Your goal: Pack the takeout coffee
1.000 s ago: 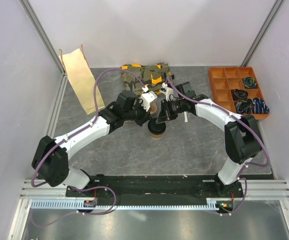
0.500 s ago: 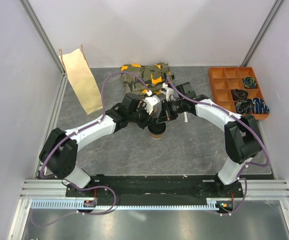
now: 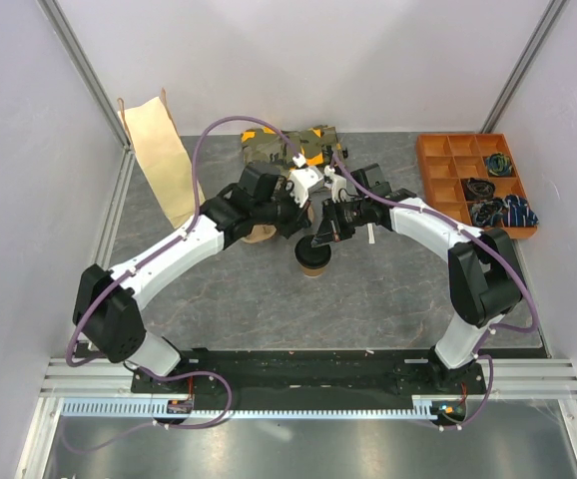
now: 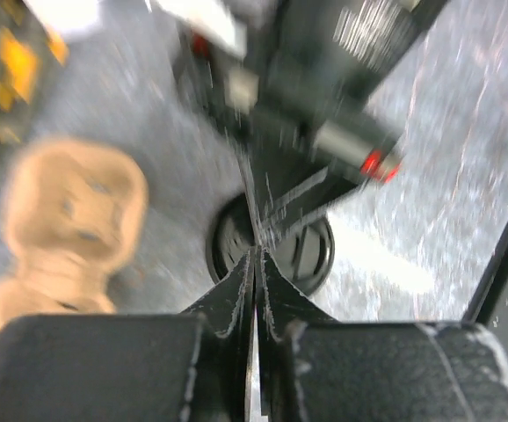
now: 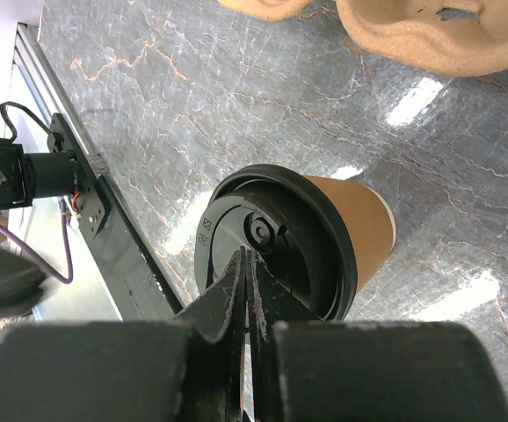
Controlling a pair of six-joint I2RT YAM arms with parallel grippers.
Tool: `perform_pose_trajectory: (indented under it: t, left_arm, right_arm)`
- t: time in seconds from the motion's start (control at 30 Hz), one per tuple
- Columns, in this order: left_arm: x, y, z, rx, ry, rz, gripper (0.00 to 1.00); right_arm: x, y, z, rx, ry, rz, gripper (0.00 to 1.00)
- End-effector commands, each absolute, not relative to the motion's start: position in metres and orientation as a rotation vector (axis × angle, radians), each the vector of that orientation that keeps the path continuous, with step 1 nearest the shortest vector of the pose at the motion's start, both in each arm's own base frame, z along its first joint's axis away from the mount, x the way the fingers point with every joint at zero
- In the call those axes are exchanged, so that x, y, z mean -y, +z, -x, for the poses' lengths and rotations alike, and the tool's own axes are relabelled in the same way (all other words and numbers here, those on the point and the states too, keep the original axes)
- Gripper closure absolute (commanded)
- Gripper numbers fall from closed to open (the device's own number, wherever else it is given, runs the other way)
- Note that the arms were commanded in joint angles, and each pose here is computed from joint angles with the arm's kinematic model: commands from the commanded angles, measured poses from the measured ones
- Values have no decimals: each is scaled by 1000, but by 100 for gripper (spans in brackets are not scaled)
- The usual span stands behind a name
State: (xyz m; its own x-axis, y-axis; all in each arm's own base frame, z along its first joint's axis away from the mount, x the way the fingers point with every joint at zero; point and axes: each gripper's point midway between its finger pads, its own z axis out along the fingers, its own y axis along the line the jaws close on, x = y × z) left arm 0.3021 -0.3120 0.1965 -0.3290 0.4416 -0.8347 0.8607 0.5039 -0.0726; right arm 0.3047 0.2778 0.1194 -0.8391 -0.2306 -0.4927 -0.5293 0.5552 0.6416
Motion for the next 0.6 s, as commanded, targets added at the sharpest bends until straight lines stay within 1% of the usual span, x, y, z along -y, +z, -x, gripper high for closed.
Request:
perform_pose_trajectory:
  t: [0.0,0.2,0.3,0.33,0.43,0.5,0.57]
  left_arm:
    - [309,207,-296,-1909,-607,-1166,91]
    - [312,160,-287,-1971,-585,-1215,88]
    - [308,128,-285,-2023,-565,-1224,89]
    - [304,107,-282,-2070,-551,-1237,89]
    - [297,83,-277,-2130,-544,-1253,90]
    - [298,88,-273,-2126,-567,-1247,91]
    - [302,108,-272,-2078,-588,-1236,91]
  right_arm:
    - [-259,79,-294,-2593,1055,603,94]
    - [-259,76,-294,-2605,1065,598,93]
    - [-260,76,-294,-2606,1064,600,94]
    - [-259,74,-293,-2612,1065,598,94]
    - [-259,73,-293,-2614,1062,599,93]
    - [-258,75,-294,-2610,1061,601,94]
    - [-258,75,-294,-2609,1058,605,93]
